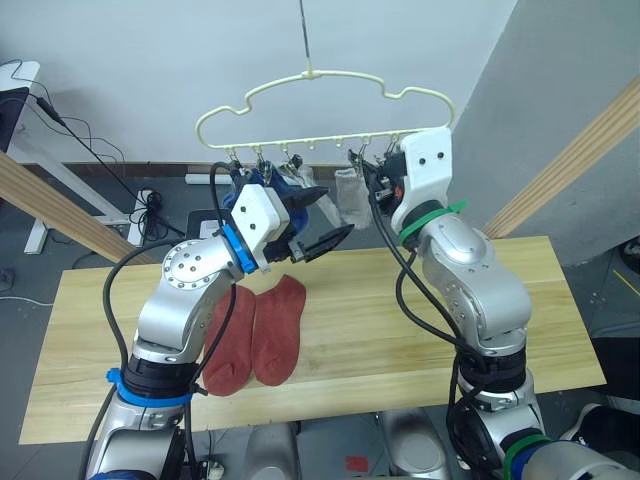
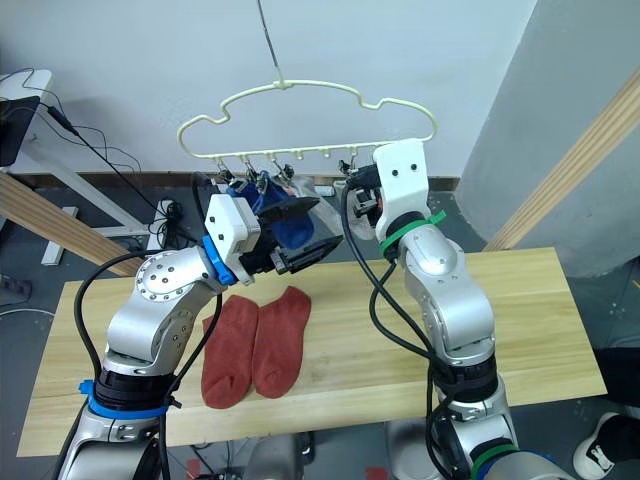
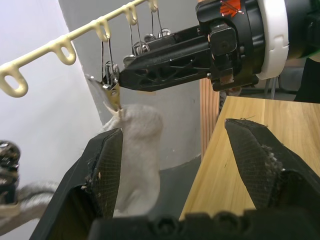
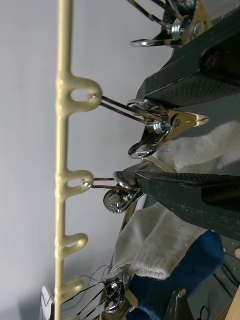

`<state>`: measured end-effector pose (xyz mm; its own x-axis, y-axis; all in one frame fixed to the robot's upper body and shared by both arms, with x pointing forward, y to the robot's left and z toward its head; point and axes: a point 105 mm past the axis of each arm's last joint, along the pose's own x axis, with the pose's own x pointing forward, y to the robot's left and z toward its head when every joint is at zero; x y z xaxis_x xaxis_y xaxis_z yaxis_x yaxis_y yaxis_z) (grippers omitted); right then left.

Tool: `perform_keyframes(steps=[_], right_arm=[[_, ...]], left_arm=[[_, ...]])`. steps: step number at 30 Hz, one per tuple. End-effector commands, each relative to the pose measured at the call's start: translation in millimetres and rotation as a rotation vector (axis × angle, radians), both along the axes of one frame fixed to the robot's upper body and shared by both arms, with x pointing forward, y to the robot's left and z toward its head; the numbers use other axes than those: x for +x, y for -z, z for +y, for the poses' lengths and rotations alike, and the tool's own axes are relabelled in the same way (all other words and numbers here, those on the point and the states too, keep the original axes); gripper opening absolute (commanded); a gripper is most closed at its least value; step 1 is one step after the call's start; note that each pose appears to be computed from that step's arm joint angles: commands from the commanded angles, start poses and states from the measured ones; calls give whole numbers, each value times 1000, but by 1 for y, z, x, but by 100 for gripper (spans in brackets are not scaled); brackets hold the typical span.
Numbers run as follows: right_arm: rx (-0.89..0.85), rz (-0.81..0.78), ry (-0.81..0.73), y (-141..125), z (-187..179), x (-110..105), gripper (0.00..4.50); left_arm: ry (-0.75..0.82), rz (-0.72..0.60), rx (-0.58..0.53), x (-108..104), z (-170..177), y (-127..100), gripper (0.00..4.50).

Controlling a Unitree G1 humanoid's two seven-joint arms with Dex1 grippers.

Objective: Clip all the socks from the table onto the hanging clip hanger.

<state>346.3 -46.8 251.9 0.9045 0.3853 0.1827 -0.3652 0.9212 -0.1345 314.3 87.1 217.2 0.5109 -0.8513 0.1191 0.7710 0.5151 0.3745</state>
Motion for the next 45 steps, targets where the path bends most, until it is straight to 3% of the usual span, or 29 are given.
perform_keyframes(steps=[1,11,19,26,29,32,33,35,37,39,45], right_arm=[[13,-66,-38,-14,7,-5,184],[14,-88,-43,-17,9,-1,184],[17,-96,-27,-18,5,0,3],[13,-102,-21,-19,2,0,1],[7,-105,-16,-20,0,2,1],[4,-106,-13,-20,-1,2,0],[2,-105,-12,-20,-2,2,0],[-1,-102,-11,-19,-3,2,0],[-6,-97,-13,-18,-4,2,0],[-9,-92,-18,-17,-4,2,0],[-13,-87,-32,-16,-2,2,0]], left_arm=[[6,-32,3,-3,-1,-4,359],[0,-31,6,-4,0,-4,359],[-9,-23,1,-4,1,-1,359],[-75,4,-2,-1,6,9,359],[-175,82,-45,4,17,28,359],[-233,128,-31,1,24,51,437],[-324,173,-50,4,35,67,446],[-479,230,-55,5,55,95,446],[-522,267,1,-3,63,122,446],[-579,357,-9,-9,71,148,446],[-619,456,30,-15,75,182,446]])
